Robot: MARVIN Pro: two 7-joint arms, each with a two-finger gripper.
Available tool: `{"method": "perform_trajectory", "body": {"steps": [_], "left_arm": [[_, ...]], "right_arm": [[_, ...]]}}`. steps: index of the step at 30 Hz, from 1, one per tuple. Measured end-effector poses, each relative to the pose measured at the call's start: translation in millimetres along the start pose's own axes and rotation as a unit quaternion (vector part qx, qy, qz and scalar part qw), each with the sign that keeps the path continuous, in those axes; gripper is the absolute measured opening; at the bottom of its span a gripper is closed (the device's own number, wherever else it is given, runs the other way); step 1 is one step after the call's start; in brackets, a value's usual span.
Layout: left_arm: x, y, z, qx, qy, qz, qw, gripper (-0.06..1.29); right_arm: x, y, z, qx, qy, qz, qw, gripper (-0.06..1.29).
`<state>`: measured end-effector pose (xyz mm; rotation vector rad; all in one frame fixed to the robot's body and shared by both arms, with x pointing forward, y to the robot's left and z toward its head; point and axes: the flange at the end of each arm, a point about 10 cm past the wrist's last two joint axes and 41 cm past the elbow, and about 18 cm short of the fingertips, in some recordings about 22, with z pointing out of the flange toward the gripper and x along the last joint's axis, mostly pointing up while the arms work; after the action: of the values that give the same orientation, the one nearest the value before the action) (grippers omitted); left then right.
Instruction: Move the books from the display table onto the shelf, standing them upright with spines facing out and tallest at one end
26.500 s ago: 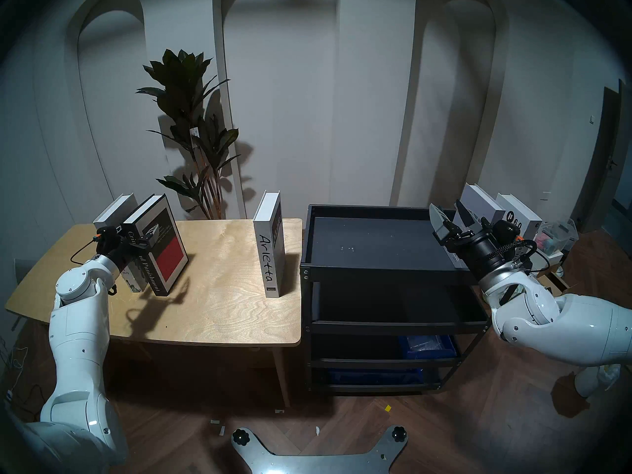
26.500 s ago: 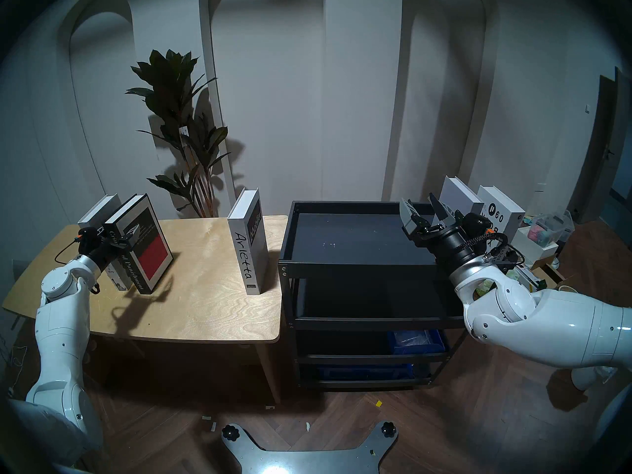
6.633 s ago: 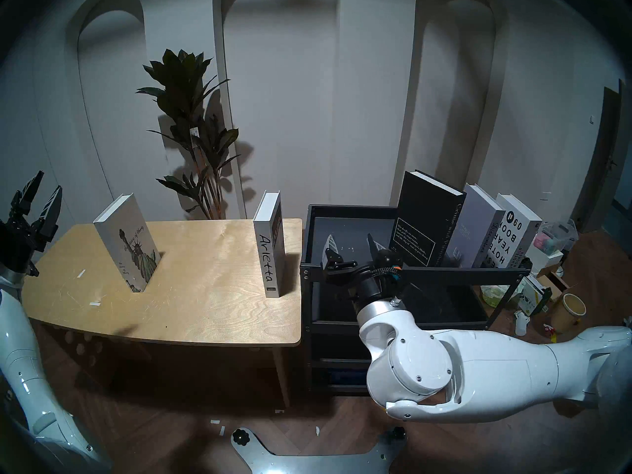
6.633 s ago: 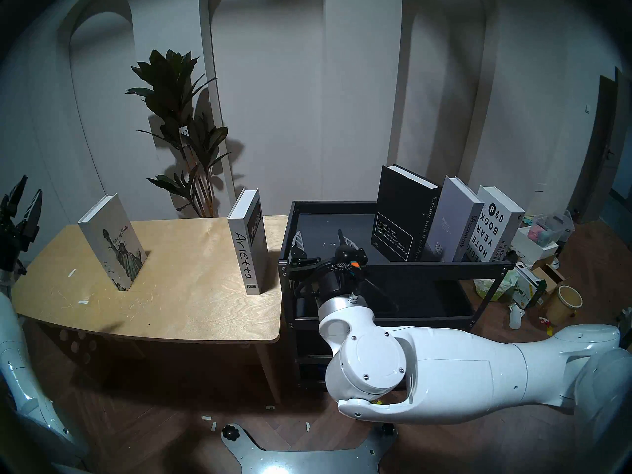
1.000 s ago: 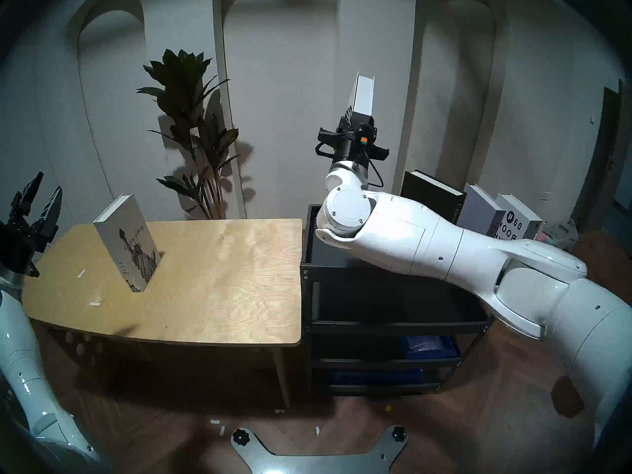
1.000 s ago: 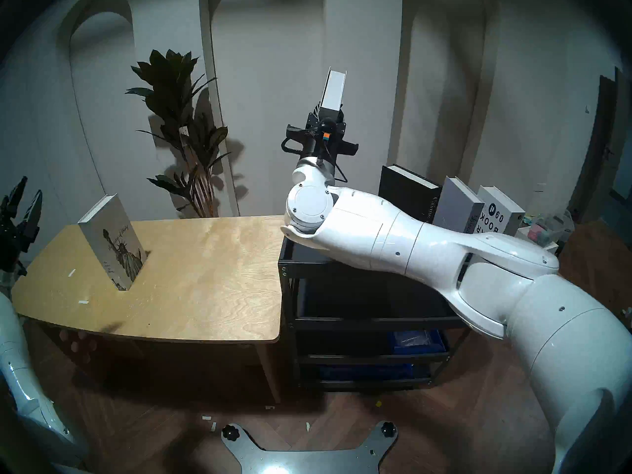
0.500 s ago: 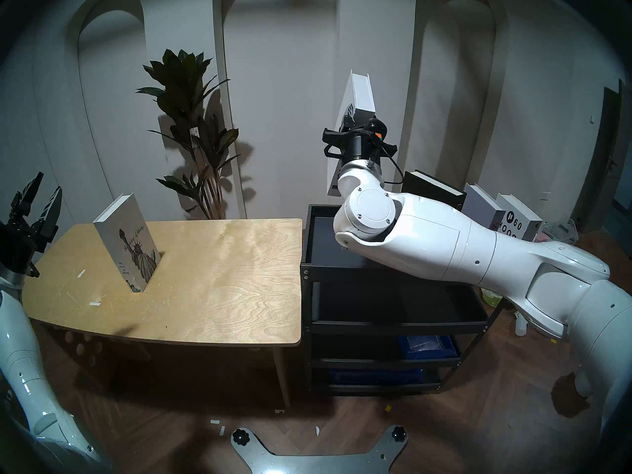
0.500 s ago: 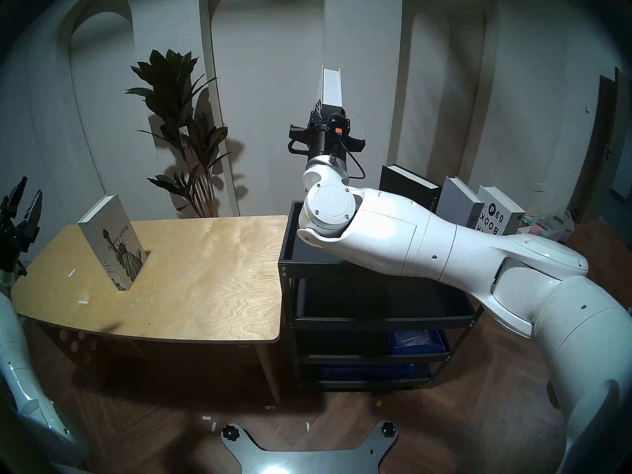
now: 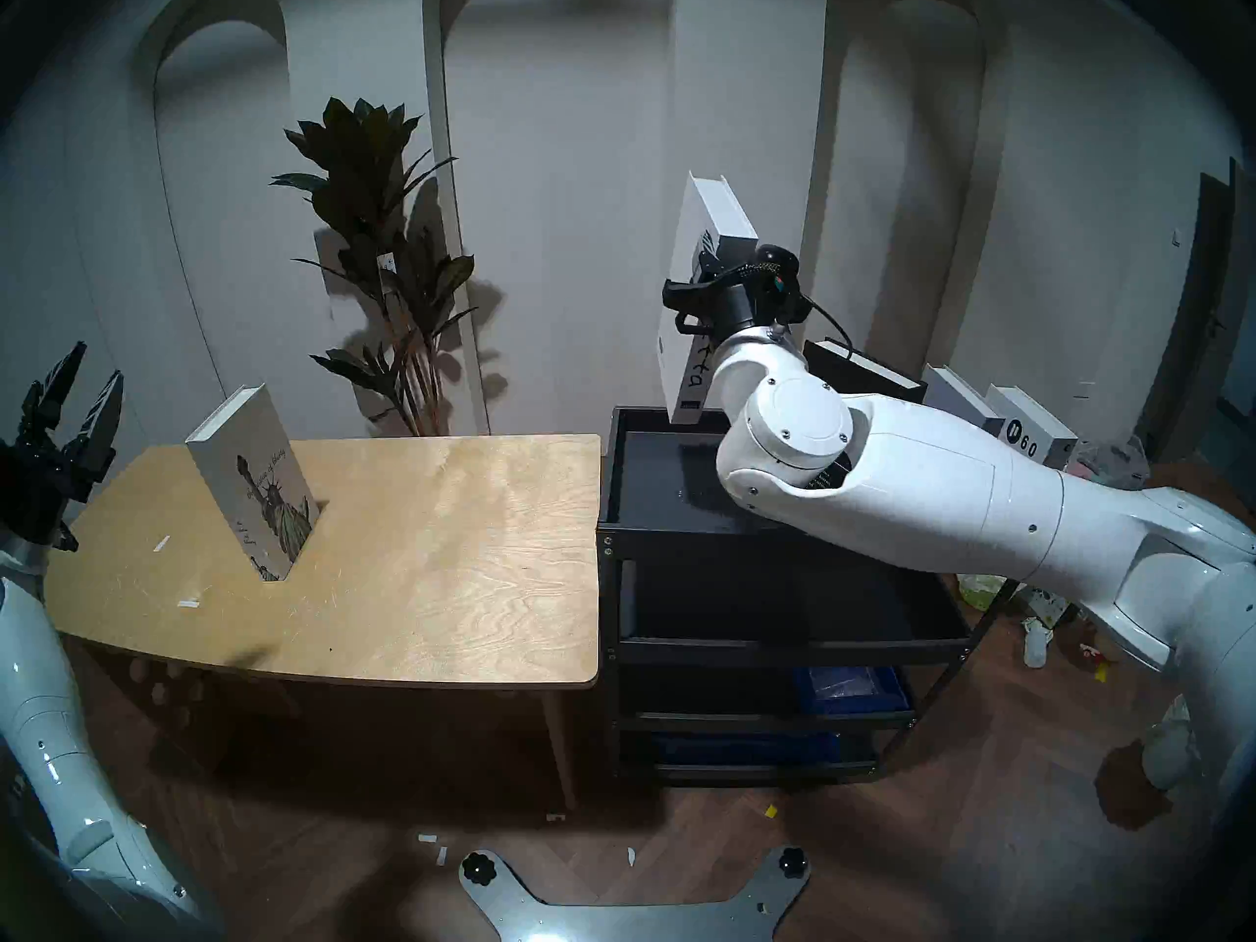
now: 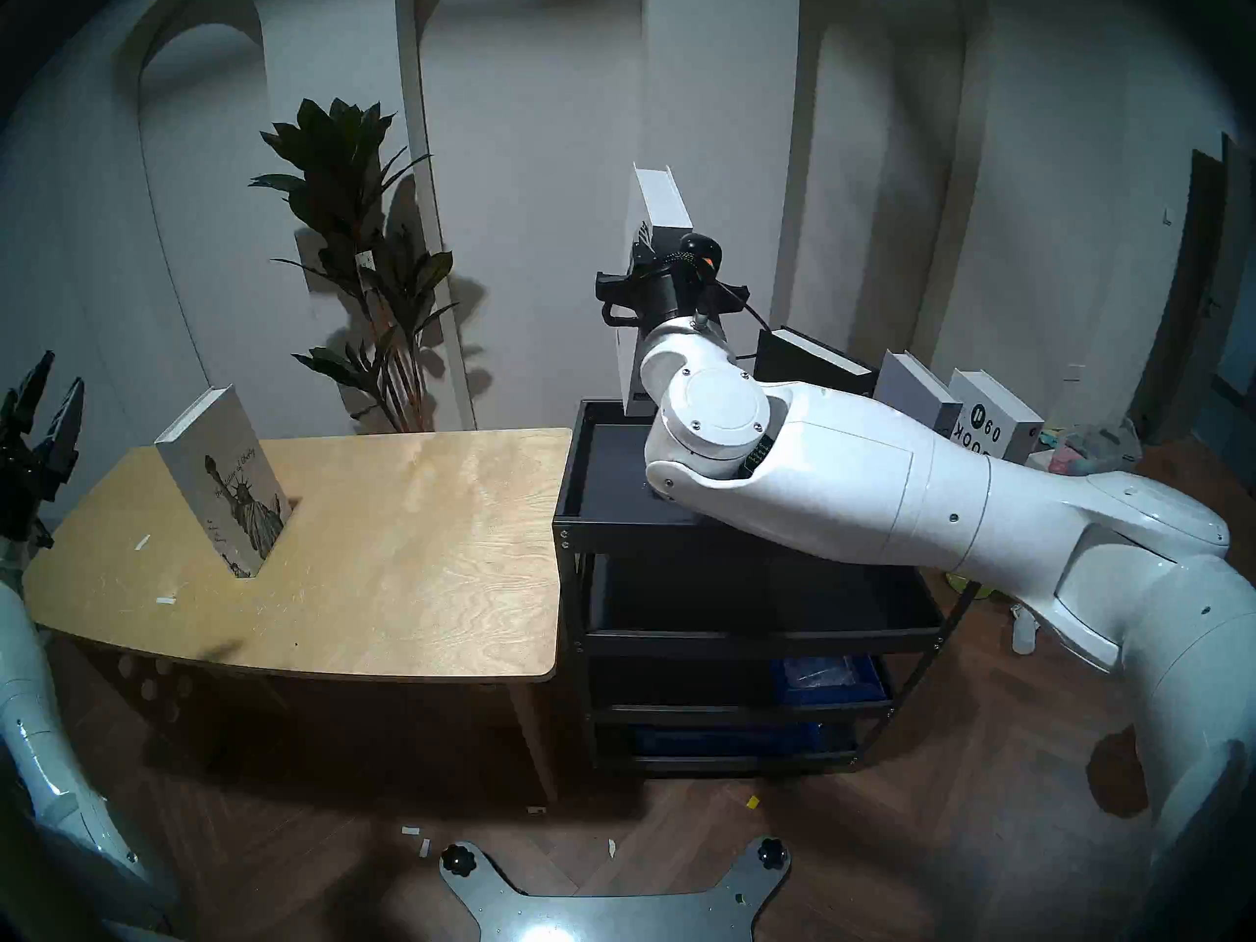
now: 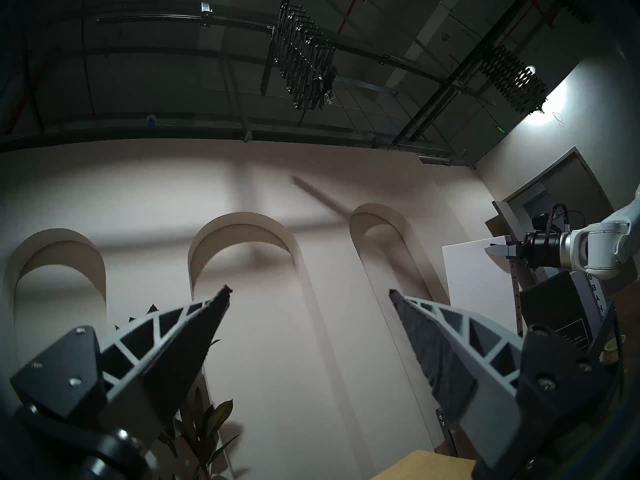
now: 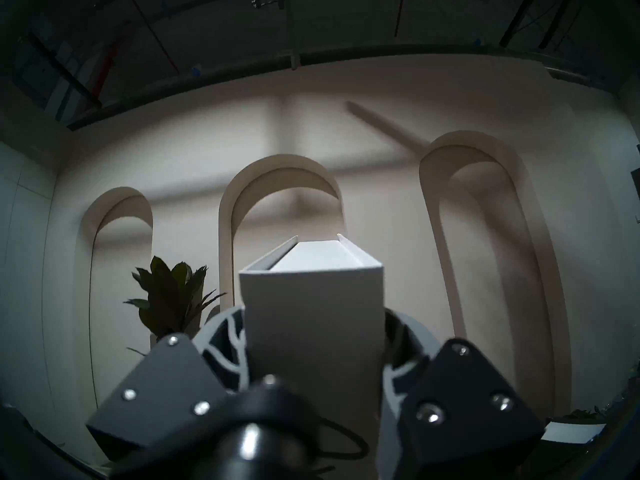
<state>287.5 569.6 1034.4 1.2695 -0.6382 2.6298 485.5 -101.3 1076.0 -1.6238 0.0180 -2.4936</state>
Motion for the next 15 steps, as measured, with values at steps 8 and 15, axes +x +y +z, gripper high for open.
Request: {"method": "perform_trajectory", "body": {"steps": [8, 15], "left_arm": [[0.1, 0.0, 0.1, 0.0, 0.0, 0.0, 1.0, 1.23], [0.3, 0.0, 0.3, -0.001, 0.0, 0.001, 1.0, 1.23]], "right_arm": [[-7.8, 22.5, -7.3, 0.025, -0.07, -0.026, 0.9969, 0.44], [-15.7, 44.2, -13.8, 0.053, -0.144, -0.04, 0.9873, 0.44]]}}
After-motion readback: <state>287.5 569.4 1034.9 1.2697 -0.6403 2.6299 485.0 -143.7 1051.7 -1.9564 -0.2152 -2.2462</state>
